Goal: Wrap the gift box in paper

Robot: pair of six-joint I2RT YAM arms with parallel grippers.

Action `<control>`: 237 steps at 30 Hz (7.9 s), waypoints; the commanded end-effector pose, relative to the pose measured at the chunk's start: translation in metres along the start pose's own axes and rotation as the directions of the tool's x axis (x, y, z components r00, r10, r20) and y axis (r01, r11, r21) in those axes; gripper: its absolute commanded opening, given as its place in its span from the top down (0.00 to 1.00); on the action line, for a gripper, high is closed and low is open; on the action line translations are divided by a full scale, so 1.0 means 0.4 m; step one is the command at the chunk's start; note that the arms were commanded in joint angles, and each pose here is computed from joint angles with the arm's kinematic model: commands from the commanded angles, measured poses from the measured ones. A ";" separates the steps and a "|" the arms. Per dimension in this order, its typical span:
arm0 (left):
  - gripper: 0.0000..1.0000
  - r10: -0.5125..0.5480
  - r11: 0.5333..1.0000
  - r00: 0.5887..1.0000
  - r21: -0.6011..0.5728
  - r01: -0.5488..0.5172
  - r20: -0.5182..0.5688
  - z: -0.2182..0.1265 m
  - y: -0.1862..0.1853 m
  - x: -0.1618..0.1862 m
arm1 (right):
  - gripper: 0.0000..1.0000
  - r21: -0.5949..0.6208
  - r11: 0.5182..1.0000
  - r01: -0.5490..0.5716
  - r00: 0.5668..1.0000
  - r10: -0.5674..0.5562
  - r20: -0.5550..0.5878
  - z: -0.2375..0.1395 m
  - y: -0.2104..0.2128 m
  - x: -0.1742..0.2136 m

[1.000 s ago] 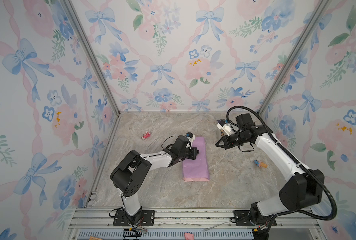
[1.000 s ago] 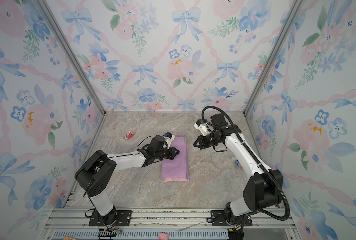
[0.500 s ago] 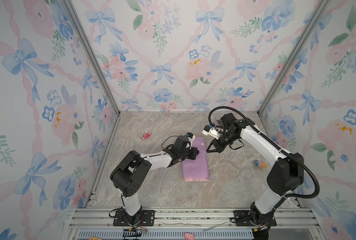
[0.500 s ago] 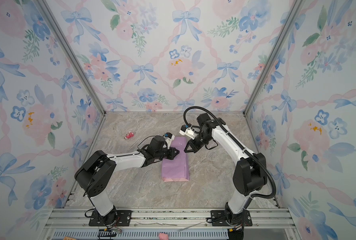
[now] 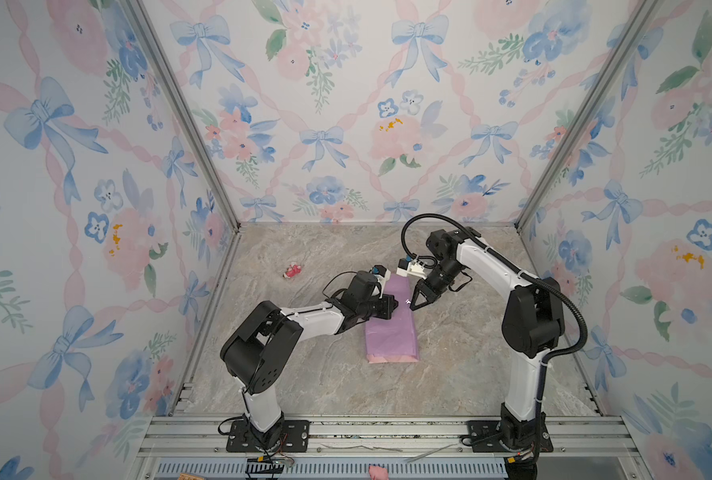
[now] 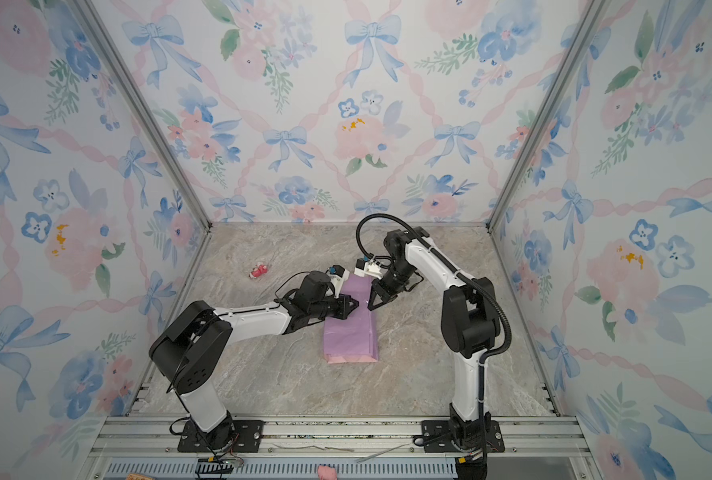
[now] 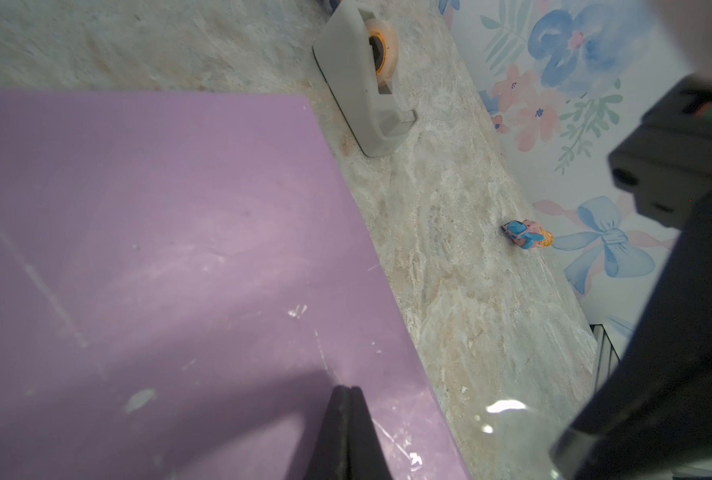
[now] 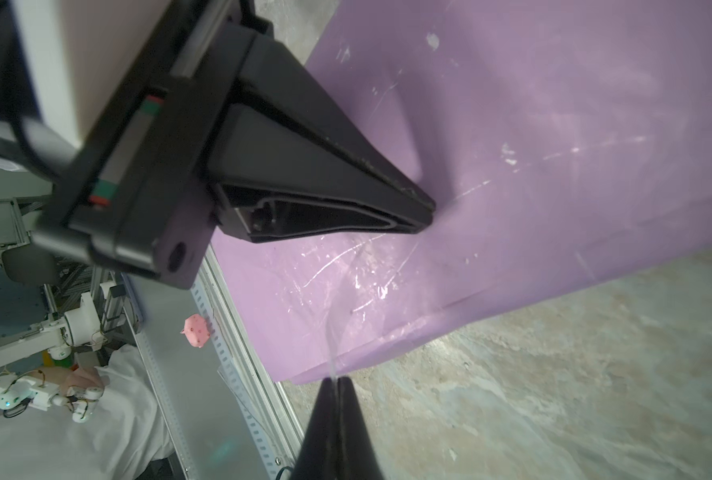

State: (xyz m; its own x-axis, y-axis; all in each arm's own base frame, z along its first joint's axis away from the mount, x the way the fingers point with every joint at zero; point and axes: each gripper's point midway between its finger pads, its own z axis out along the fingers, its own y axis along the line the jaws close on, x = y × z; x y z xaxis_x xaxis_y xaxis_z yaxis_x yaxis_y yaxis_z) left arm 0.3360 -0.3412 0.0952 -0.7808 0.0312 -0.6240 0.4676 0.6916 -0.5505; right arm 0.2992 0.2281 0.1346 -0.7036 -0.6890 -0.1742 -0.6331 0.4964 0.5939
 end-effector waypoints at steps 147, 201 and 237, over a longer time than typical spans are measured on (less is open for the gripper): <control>0.95 0.015 1.000 0.999 0.021 -0.014 -0.030 0.008 -0.012 0.018 | 0.59 -0.096 0.979 -0.180 0.984 0.177 -0.034 0.010 -0.069 -0.018; 0.94 0.024 0.999 1.000 0.042 -0.024 0.003 0.000 -0.034 -0.010 | 0.56 -0.039 0.967 -0.252 0.967 0.249 -0.052 0.075 -0.113 -0.032; 0.69 -0.039 0.998 0.989 -0.043 0.045 0.146 -0.114 0.012 -0.085 | 0.73 -0.025 0.963 -0.268 0.963 0.268 -0.015 0.065 -0.119 -0.034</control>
State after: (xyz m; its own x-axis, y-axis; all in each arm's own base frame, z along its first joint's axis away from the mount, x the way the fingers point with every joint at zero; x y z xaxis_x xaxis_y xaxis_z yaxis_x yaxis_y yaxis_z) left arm 0.3400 -0.3249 0.1224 -0.7563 -0.0413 -0.6529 0.4476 0.6952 -0.5624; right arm 0.3329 0.2297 0.0842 -0.8373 -0.5467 0.0044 -0.4159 0.6421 0.6440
